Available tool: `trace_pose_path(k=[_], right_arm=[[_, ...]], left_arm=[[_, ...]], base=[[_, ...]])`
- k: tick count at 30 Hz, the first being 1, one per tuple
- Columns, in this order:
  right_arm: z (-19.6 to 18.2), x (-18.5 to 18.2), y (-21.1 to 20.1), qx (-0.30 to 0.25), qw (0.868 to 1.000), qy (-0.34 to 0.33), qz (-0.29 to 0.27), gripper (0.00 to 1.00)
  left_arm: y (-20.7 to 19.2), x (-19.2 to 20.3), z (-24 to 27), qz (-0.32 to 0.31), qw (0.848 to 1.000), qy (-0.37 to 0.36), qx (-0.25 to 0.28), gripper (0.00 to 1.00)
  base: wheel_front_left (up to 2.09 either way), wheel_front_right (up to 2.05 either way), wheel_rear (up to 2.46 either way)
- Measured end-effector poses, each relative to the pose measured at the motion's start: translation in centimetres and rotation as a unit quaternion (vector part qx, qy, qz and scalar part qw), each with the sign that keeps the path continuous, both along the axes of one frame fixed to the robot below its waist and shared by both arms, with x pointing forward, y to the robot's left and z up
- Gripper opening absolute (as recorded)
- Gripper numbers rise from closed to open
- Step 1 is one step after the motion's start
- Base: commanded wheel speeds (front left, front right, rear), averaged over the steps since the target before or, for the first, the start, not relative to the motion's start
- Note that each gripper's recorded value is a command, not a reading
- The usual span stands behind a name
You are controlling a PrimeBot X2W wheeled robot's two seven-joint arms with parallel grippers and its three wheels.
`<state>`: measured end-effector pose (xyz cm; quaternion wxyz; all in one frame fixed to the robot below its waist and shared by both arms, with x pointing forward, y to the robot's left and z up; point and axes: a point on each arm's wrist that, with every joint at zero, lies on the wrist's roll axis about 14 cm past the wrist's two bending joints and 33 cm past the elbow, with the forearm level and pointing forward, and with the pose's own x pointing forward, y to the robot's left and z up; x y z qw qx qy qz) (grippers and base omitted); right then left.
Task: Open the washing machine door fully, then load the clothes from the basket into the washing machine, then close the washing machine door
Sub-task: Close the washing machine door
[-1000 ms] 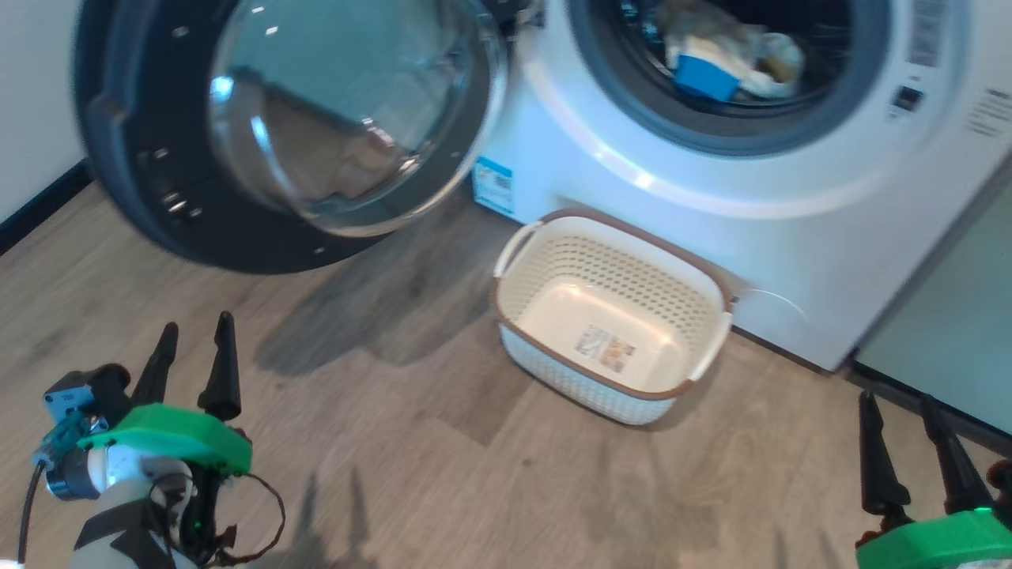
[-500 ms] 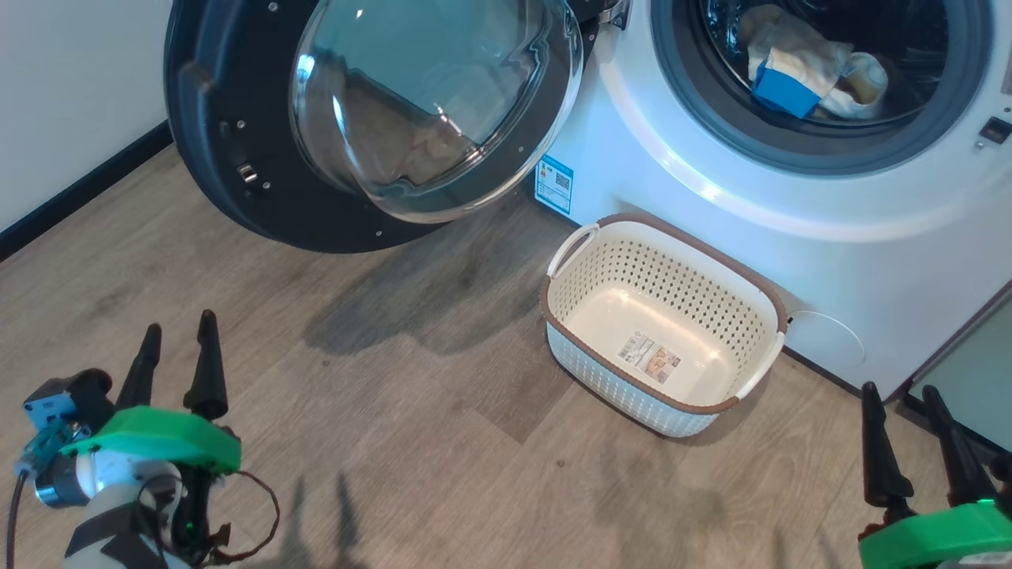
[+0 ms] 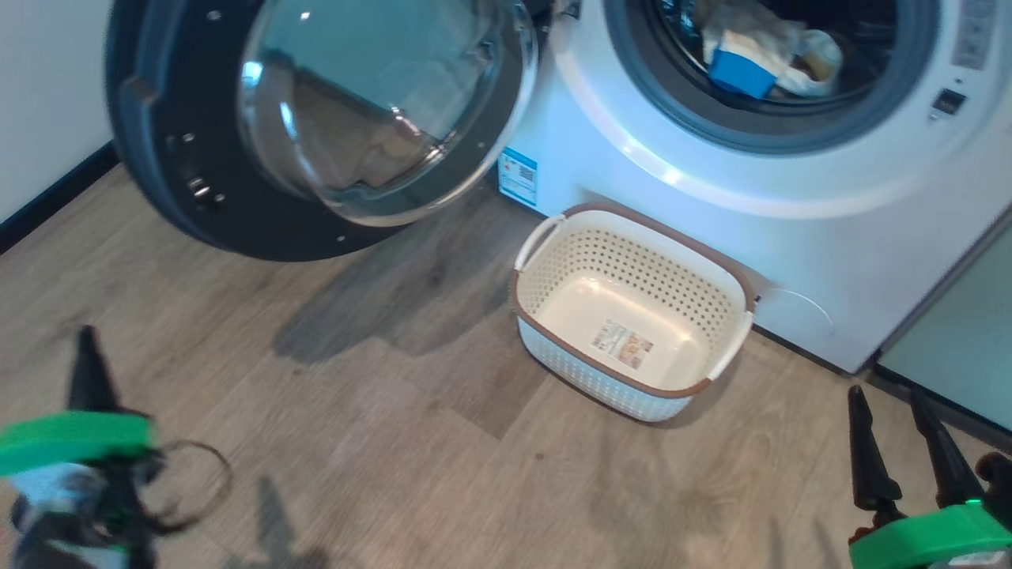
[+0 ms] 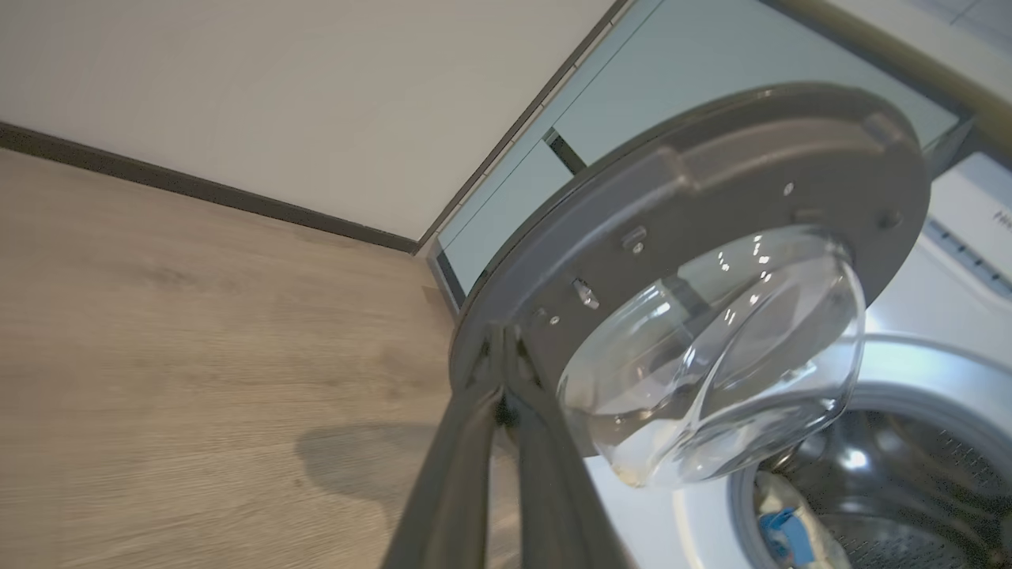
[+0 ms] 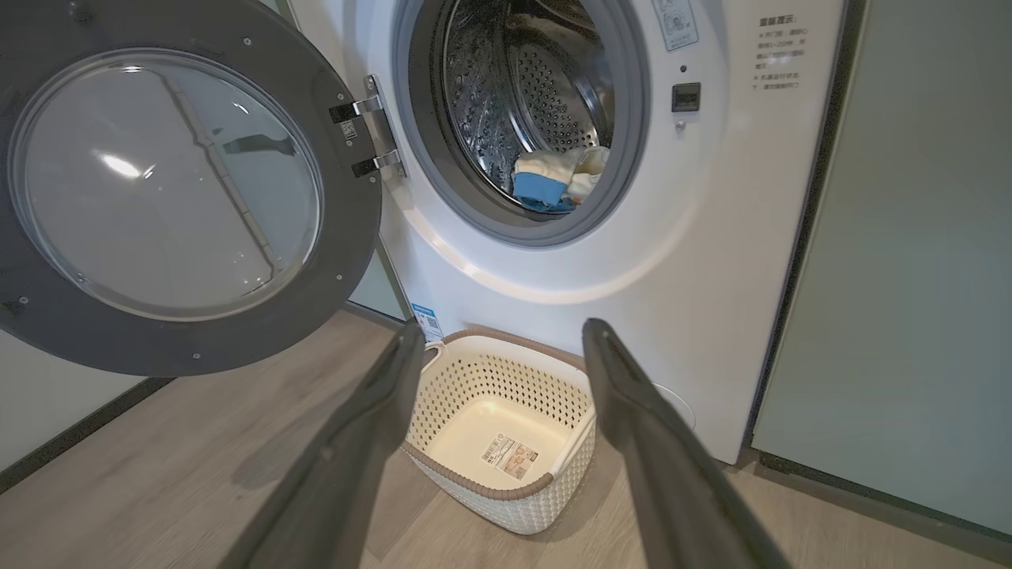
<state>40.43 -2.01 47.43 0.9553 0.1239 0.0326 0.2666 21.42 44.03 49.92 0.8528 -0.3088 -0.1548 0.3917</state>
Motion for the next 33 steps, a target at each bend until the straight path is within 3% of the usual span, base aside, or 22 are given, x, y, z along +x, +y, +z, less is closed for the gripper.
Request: trace_pose_path(k=[4,11,17,28,33], right_arm=[[-0.2,0.0,-0.9,-0.002,1.0,0.002,-0.011,1.0],[-0.9,0.0,-3.0,-0.015,0.999,0.007,-0.032,1.0],[-1.7,0.2,-4.4,-0.022,0.999,0.016,-0.045,1.0],[-3.7,2.0,-6.8,-0.039,0.997,0.03,-0.065,1.0],[-4.7,2.9,-7.9,-0.048,0.996,0.036,-0.073,1.0]], left_arm=[[2.4,0.0,0.7,0.026,0.995,-0.07,-0.068,0.0],[7.4,0.9,2.1,0.051,0.963,-0.185,-0.189,0.0],[9.7,4.1,3.5,0.024,0.943,-0.213,-0.254,0.0],[11.5,11.3,6.5,-0.01,0.931,-0.222,-0.288,0.0],[11.8,14.5,8.0,-0.034,0.933,-0.218,-0.285,0.0]], base=[[0.0,0.0,0.0],[0.0,0.0,0.0],[0.0,0.0,0.0],[0.0,0.0,0.0],[0.0,0.0,0.0]])
